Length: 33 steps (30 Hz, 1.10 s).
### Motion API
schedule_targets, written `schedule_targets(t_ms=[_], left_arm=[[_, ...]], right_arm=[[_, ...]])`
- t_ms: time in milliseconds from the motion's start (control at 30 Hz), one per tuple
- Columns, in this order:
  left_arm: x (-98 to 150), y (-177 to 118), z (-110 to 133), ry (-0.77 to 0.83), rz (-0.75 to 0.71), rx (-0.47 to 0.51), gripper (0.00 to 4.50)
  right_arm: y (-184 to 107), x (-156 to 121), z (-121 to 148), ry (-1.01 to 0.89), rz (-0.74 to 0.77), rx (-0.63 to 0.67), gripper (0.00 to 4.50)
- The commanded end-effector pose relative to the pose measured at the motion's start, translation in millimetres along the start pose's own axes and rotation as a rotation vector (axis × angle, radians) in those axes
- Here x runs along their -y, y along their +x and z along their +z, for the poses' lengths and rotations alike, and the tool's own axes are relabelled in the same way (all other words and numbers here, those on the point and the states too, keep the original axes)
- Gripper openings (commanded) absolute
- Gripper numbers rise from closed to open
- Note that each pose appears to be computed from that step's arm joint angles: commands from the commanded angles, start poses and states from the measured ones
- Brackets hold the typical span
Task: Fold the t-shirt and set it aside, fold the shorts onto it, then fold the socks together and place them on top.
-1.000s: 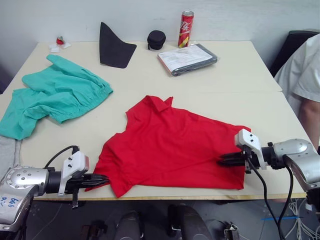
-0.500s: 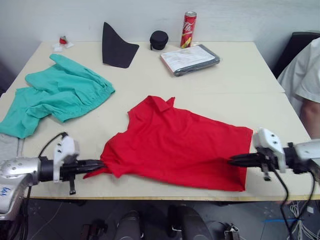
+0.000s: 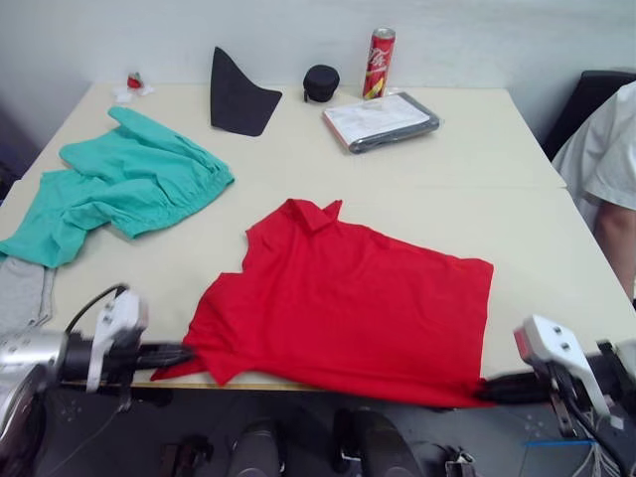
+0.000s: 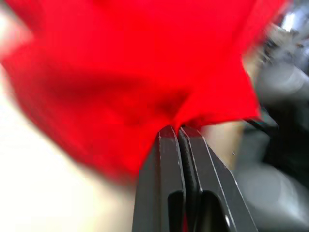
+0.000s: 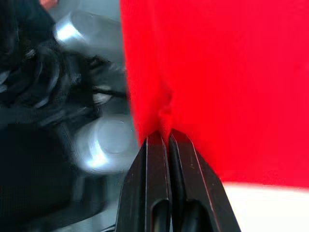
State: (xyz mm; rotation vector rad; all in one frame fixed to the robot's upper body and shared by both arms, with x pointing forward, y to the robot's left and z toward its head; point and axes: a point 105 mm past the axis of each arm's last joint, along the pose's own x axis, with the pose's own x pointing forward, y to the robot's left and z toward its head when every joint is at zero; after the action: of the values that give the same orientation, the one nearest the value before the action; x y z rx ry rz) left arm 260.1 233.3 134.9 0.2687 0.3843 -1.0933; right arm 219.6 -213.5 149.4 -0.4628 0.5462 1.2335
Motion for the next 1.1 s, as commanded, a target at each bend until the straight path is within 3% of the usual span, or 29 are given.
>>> schedule_targets(t_ms=[33, 100, 233, 367, 533, 667, 767, 933, 1033, 1100], left_arm=[[-53.0, 8.9, 49.3, 0.141, 0.161, 0.105, 0.00], [-107.4, 3.1, 119.5, 0.282, 0.399, 0.257, 0.00], [-152.1, -36.3, 218.8, 0.453, 0.772, 0.470, 0.00], [-137.8, -117.2, 313.8, 0.601, 1.090, 0.741, 0.00], [-109.2, -151.3, 344.7, 0.805, 1.135, 0.762, 0.00], [-95.4, -156.8, 336.2, 0.938, 1.053, 0.732, 0.00], [-99.8, -140.0, 298.2, 0.988, 0.906, 0.594, 0.00], [-94.4, -95.8, 198.5, 0.933, 0.612, 0.354, 0.00], [-57.0, -65.8, 117.7, 0.768, 0.454, 0.223, 0.00], [-33.0, -55.0, 83.9, 0.676, 0.413, 0.160, 0.00]], right_arm=[[-7.4, 54.2, 39.4, -0.149, -0.177, 0.113, 0.02], [-27.7, 117.6, 101.1, -0.350, -0.464, 0.254, 0.02], [-71.1, 170.5, 191.4, -0.575, -0.815, 0.434, 0.02], [-139.9, 178.3, 268.5, -0.716, -1.180, 0.626, 0.02], [-167.0, 172.4, 283.5, -0.802, -1.302, 0.647, 0.02], [-164.7, 180.8, 259.4, -0.783, -1.291, 0.599, 0.02], [-144.5, 191.7, 221.6, -0.753, -1.221, 0.522, 0.02], [-95.2, 192.8, 145.3, -0.735, -1.013, 0.359, 0.02], [-67.0, 178.0, 89.6, -0.636, -0.903, 0.340, 0.02], [-53.5, 163.4, 67.3, -0.594, -0.852, 0.326, 0.02]])
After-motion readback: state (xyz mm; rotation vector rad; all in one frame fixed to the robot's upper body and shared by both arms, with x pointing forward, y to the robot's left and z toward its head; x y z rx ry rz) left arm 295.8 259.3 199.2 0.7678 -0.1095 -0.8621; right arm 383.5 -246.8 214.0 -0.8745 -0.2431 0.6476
